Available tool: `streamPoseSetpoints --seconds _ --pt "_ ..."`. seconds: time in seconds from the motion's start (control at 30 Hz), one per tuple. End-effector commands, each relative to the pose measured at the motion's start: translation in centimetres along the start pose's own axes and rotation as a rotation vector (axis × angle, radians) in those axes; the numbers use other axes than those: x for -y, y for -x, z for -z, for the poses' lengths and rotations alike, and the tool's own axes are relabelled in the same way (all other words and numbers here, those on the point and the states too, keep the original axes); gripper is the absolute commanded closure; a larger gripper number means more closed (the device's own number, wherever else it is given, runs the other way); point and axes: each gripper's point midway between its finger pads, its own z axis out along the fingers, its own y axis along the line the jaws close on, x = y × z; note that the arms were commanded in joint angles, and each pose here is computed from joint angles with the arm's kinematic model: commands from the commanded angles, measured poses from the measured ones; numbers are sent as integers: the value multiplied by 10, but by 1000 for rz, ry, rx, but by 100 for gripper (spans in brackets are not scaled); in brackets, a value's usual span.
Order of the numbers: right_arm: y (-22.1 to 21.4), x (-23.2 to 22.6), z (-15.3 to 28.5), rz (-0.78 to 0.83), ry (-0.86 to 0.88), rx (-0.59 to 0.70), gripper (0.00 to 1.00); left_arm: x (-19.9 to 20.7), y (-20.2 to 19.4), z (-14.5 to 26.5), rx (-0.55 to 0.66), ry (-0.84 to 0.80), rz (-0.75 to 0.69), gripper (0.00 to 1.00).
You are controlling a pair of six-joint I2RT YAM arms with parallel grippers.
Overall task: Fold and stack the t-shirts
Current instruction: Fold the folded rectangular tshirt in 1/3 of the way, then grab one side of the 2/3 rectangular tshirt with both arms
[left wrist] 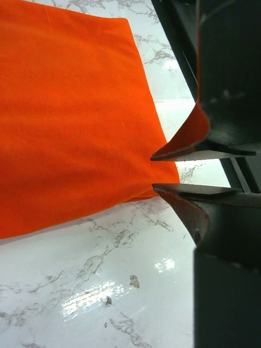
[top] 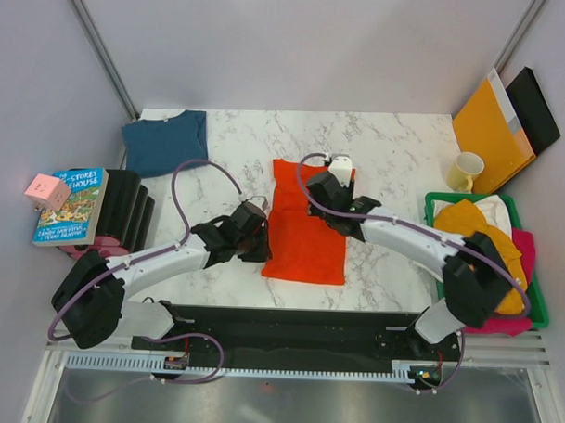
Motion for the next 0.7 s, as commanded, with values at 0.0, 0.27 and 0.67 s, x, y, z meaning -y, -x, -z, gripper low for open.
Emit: streamPoseSetpoints --seconds 0.0,0.27,0.67 --pt "-23 31 39 -76 -2 1 32 -4 0 -5 23 12 -11 68" --pt "-99 58 69 -124 -47 -82 33 -10 -24 -23 -80 31 8 66" --pt "-132 64 80 -142 -61 -131 33 -15 -50 -33 -176 39 39 69"
